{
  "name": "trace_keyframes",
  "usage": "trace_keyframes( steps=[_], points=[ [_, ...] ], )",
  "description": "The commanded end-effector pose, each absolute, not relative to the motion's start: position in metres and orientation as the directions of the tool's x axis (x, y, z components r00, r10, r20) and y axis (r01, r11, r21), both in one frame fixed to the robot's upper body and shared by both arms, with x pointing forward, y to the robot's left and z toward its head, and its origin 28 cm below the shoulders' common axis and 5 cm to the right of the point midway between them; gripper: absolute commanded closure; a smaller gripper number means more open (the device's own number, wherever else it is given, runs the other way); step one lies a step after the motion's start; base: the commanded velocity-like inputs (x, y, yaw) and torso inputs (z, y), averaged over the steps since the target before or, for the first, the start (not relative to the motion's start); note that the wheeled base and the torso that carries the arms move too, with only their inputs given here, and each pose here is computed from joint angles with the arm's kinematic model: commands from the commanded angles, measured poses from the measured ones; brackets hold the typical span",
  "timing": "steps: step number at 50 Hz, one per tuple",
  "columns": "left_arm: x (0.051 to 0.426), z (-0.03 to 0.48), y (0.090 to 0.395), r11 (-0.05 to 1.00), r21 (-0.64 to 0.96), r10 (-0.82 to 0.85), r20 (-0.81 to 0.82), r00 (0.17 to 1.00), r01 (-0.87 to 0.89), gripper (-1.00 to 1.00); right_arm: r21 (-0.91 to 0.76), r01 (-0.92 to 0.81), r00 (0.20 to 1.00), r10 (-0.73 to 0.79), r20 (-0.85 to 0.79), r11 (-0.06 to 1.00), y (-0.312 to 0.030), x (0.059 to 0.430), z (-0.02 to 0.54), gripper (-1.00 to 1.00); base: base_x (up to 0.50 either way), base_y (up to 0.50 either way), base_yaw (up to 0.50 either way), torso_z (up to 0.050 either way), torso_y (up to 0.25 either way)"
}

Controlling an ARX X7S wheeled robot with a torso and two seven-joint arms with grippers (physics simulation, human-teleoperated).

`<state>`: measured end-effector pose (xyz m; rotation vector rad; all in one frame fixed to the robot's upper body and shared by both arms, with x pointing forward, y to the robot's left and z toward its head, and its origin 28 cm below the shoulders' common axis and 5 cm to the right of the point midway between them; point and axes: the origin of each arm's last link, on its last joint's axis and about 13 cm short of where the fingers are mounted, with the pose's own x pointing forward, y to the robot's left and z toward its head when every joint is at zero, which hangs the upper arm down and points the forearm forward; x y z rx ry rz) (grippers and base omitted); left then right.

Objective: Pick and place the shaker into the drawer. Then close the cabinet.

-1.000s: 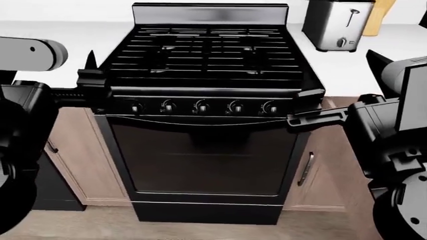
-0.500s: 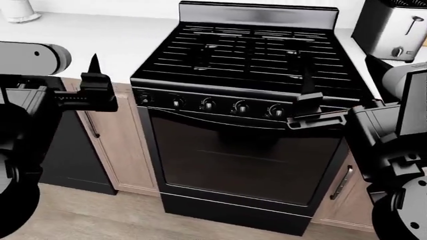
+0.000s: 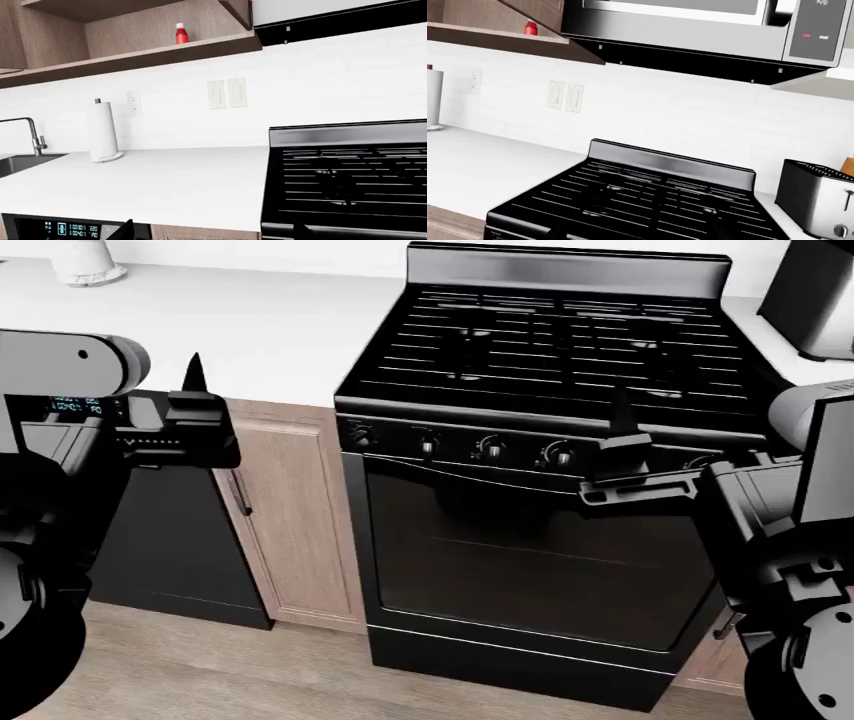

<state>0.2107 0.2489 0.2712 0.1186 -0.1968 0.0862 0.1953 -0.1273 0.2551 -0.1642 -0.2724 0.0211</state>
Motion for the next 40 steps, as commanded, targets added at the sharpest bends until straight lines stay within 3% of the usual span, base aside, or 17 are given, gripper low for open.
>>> trace_keyframes(
  steps=[1,40],
  points=[
    [0.2106,0.27,0.248,0.989,0.109,0.072,0.198,0.978,-0.095,-1.0,-0.153,-0.006,0.959,0.049,0.28,0.988,-0.1277,0.1934,0.254,-1.0,-0.05,0.5,0.0,0.0,0.0],
    [0.2098,0.2691,0.246,0.991,0.107,0.059,0.19,0.98,-0.081,-1.0,-0.127,-0.031,0.951,0.069,0.301,0.991,-0.1266,0.1929,0.2545,-1.0,0.03,0.51,0.0,0.0,0.0]
  ],
)
